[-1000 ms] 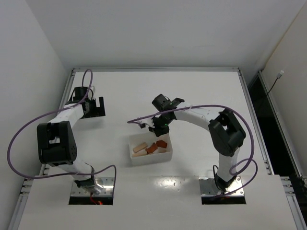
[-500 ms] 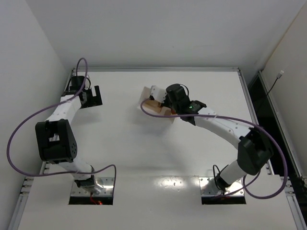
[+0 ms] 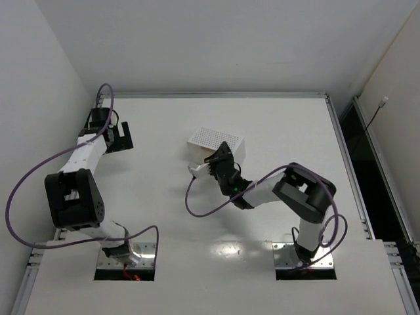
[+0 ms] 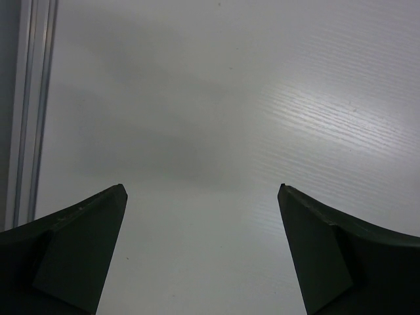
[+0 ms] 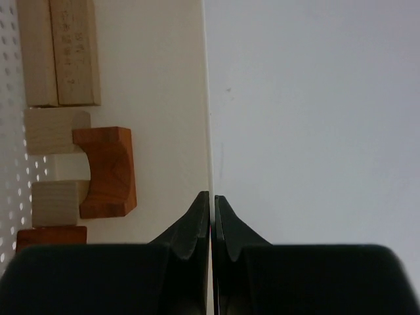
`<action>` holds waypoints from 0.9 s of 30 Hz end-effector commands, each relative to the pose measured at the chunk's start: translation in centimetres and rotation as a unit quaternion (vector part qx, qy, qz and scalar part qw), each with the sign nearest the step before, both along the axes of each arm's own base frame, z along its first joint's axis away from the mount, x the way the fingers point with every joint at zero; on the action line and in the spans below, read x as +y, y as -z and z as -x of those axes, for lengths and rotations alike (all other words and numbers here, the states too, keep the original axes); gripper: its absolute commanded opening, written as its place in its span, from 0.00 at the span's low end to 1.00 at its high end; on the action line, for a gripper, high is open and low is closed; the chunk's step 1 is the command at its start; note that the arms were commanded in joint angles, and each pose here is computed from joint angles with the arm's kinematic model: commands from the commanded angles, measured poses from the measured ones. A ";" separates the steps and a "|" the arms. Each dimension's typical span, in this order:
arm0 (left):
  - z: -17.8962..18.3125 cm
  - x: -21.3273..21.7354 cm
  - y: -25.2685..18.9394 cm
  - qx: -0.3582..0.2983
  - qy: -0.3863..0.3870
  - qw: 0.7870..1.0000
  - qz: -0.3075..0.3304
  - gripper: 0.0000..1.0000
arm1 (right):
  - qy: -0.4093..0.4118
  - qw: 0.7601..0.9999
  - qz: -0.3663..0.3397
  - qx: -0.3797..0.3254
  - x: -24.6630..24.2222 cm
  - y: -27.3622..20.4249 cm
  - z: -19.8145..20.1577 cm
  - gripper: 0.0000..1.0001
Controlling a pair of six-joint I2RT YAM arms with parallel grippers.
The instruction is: Build the wood block tower
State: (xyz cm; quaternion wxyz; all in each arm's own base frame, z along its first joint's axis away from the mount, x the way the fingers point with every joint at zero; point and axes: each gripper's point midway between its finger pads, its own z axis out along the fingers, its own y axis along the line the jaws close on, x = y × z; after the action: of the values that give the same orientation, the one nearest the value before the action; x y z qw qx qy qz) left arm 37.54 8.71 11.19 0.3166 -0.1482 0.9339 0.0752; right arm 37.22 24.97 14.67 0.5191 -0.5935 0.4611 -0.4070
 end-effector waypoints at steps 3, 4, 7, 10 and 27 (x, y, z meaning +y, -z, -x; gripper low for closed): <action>0.6 0.5 -1.4 -0.020 -0.012 1.000 -0.002 1.00 | 0.037 0.965 -0.056 -0.255 -1.3 -11.4 1.3 0.00; 0.6 0.5 -1.4 -0.020 -0.012 1.000 -0.002 1.00 | 0.027 0.963 -0.043 -0.266 -0.6 -10.4 1.6 0.00; 0.7 0.8 -1.0 -0.015 -0.017 1.000 -0.001 1.00 | 0.026 0.959 -0.043 -0.280 -0.2 -11.1 1.5 0.00; 0.7 0.7 -0.2 -0.005 -0.013 1.000 0.005 1.00 | 0.015 0.956 -0.040 -0.291 0.8 -11.9 2.0 0.00; 1.2 -0.2 0.5 0.003 -0.005 1.000 0.026 1.00 | -0.079 0.929 0.232 -0.279 4.8 -5.0 7.2 0.00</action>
State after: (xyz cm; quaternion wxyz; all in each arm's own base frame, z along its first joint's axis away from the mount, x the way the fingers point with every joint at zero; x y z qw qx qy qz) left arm 36.86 8.41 10.13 0.2999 -0.1504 0.9402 0.0588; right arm 32.37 31.74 14.07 0.4926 -0.6752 0.1984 -0.5119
